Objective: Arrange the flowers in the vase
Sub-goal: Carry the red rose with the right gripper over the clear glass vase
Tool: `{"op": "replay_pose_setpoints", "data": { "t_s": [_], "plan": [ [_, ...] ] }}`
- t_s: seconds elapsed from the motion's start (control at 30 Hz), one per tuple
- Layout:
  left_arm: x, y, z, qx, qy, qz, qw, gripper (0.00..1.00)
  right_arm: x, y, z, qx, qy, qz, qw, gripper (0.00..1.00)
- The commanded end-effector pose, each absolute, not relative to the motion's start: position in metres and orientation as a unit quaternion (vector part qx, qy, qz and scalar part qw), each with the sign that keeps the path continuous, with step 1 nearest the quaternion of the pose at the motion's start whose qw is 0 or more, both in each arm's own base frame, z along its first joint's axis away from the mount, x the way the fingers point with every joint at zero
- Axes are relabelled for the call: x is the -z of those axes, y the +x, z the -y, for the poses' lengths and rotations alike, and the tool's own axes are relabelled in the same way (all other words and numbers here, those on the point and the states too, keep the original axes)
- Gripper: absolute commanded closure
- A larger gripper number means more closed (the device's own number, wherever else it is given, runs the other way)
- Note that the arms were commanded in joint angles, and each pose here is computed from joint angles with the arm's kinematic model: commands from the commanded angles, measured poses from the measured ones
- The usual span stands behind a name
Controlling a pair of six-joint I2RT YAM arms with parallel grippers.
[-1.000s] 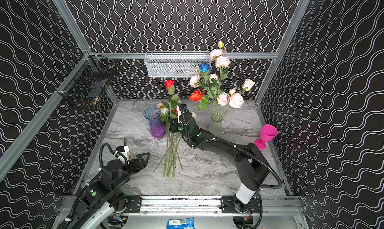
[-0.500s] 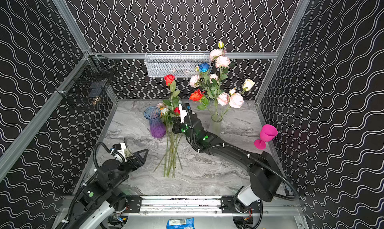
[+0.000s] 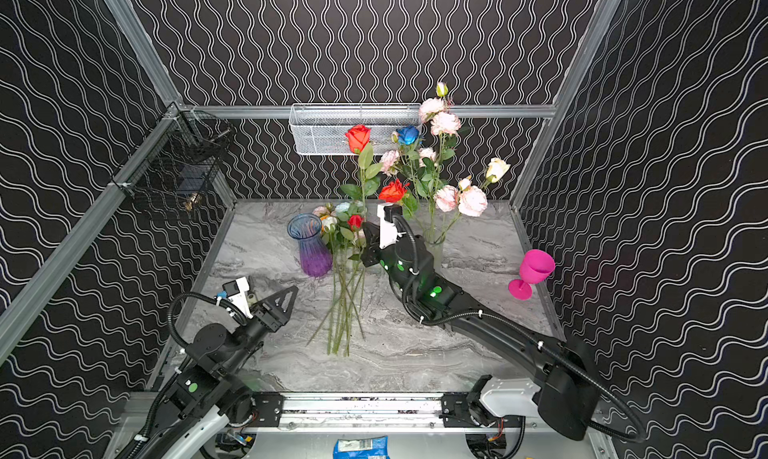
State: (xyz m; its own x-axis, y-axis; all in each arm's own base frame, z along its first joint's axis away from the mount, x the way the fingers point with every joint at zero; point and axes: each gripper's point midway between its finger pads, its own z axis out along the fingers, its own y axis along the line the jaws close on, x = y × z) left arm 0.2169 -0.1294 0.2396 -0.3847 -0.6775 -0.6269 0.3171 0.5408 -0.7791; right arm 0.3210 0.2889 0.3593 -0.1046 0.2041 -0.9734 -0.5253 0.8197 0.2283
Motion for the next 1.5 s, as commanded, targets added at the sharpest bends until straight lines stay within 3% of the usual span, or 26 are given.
{"op": "replay_pose_setpoints", "data": {
  "t_s": [0.0, 0.13, 0.27, 0.43, 0.63, 1.0, 1.47],
  "plan": [
    [-0.25, 0.221, 0.14, 0.51, -0.136, -0.66, 0.534, 0.02, -0.396, 0.32, -0.261, -0.235, -0.091, -0.642, 0.724, 1.0],
    [-0.255, 0.233, 0.164, 0.547, -0.119, -0.655, 0.508, 0.02, -0.433, 0.32, -0.233, -0.174, -0.076, -0.607, 0.772, 1.0],
    [-0.268, 0.231, 0.2, 0.594, -0.044, -0.646, 0.477, 0.12, -0.471, 0.332, -0.205, -0.111, -0.055, -0.578, 0.806, 1.0],
    [-0.268, 0.231, 0.197, 0.614, -0.058, -0.624, 0.479, 0.12, -0.51, 0.342, -0.16, -0.07, -0.014, -0.541, 0.838, 1.0],
    [-0.273, 0.224, 0.192, 0.572, -0.031, -0.654, 0.495, 0.08, -0.531, 0.364, -0.129, -0.006, 0.001, -0.535, 0.845, 1.0],
    [-0.257, 0.214, 0.186, 0.548, -0.025, -0.68, 0.486, 0.07, -0.488, 0.411, -0.112, 0.036, -0.006, -0.589, 0.808, 1.0],
    [-0.249, 0.204, 0.174, 0.522, -0.024, -0.697, 0.49, 0.06, -0.382, 0.433, -0.125, 0.009, -0.011, -0.683, 0.73, 1.0]
  ]
}}
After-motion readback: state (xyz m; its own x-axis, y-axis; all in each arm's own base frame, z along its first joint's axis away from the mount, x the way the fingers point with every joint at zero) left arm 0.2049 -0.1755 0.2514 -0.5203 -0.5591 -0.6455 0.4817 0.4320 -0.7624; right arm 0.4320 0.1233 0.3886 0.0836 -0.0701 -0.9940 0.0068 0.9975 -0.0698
